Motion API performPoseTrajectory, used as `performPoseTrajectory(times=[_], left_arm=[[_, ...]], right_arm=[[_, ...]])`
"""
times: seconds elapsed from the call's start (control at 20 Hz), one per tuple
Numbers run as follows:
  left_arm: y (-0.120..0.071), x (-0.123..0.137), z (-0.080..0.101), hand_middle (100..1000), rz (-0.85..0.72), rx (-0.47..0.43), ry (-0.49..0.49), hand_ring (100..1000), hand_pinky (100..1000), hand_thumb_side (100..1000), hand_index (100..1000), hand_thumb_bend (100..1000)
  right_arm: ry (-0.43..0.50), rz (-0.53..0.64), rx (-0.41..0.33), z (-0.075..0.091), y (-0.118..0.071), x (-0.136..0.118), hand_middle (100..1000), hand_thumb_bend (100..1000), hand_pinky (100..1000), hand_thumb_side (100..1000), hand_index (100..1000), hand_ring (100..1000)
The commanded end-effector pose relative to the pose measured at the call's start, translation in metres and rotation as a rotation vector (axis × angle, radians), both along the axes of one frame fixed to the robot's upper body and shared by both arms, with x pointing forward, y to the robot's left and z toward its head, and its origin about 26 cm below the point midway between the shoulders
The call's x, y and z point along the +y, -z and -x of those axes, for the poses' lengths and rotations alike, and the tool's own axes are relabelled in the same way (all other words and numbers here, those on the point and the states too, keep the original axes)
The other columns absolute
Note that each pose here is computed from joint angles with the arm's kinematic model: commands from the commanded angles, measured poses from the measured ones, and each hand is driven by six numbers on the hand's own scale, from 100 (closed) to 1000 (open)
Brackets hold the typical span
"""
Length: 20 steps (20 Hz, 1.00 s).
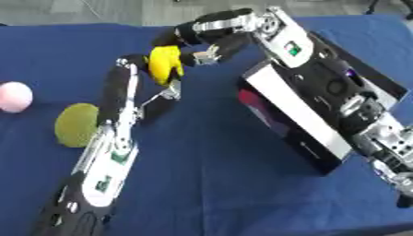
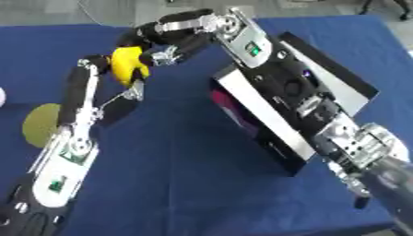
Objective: Pick up the objects with one hand, pass them to the other hand, and then place them into the box on the other side of the table.
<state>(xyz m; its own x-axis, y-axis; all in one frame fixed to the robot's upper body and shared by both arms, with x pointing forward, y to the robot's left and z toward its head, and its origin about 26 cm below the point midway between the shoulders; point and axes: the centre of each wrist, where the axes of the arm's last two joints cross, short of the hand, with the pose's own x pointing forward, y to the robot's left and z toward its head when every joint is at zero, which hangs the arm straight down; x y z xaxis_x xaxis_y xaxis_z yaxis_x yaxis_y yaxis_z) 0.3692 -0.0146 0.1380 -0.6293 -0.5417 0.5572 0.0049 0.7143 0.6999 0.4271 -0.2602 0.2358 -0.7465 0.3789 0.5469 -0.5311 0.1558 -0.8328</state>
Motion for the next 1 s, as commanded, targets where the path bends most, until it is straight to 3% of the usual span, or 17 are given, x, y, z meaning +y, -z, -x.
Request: performPoseTrajectory(times=[0.05, 0.6, 1.0], left_arm=[[-0.0153, -0.0065, 0.0039, 435, 0.037, -0.039, 0.034, 645, 735, 413, 552, 100], [-0.0196, -0.0096, 0.0078, 436, 0.053, -0.053, 0.047, 646, 735, 414, 556, 100], [-0.0163, -0.0111, 0.0082, 437, 0.042, -0.044, 0.052, 646, 735, 407, 558, 100]], right_arm=[[0.003, 0.012, -0.033, 0.0001, -0.0091, -0.0017, 1000, 100, 1000, 652, 1000, 1000], [0.012, 0.015, -0.037, -0.0010, -0.0051, -0.0015, 1000, 100, 1000, 651, 1000, 1000], [0.041, -0.050, 0.020, -0.0005, -0.0054, -0.0006, 1000, 100, 1000, 549, 1000, 1000]])
